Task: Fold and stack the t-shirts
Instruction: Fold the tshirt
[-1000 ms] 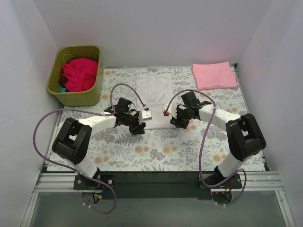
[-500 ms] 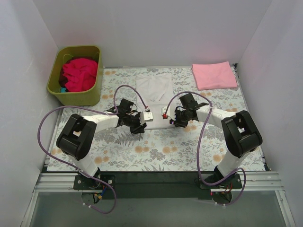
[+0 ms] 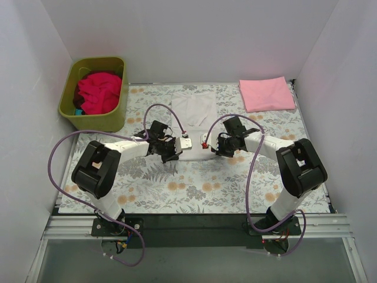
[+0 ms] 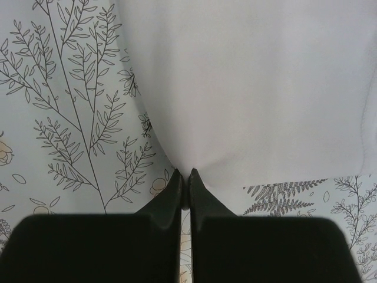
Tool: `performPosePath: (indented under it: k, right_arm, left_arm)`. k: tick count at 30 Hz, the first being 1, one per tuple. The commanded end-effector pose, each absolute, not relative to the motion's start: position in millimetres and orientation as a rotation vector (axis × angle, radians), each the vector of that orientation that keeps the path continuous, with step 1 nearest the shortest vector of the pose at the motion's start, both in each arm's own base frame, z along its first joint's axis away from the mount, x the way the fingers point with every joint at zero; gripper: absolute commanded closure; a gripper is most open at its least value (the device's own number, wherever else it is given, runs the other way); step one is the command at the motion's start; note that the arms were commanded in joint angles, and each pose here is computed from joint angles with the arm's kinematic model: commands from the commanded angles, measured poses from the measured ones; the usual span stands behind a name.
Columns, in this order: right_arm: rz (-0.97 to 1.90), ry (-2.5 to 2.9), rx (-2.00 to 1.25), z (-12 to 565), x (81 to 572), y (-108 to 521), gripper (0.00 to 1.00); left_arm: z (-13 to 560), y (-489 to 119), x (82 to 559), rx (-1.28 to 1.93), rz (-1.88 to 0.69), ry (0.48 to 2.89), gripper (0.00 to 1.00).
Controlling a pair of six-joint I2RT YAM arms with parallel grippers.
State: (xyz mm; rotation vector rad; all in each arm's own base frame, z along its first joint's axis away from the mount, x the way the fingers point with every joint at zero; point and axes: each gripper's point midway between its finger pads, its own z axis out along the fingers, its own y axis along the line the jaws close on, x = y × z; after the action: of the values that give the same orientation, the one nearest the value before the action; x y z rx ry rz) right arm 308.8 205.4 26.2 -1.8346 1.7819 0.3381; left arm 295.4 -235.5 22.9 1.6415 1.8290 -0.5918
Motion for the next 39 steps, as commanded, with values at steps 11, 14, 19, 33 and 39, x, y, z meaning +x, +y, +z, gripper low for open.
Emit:
performPosePath:
  k: [11,14,19,33,39]
  right_arm:
    - [0.351,1.756,-1.846,44.9,305.9,209.2,0.99]
    - [0.351,1.756,-1.849,43.8,305.9,209.1,0.99]
    - [0.354,1.760,-1.854,41.2,305.1,208.6,0.99]
    - [0.367,1.769,-1.862,39.8,303.4,208.6,0.99]
    - [0.381,1.778,-1.846,47.4,305.2,210.4,0.99]
  left_arm:
    - [53.8,-234.1,305.2,1.693,-0.498,1.707,0.65]
    - [43.9,-233.8,302.2,1.721,-0.517,1.715,0.68]
    - [38.2,-237.1,292.4,1.755,-0.585,1.702,0.71]
    - [-9.8,-214.0,283.5,1.889,-0.561,1.867,0.94]
    - [9.4,-214.8,280.1,1.896,-0.575,1.845,1.00]
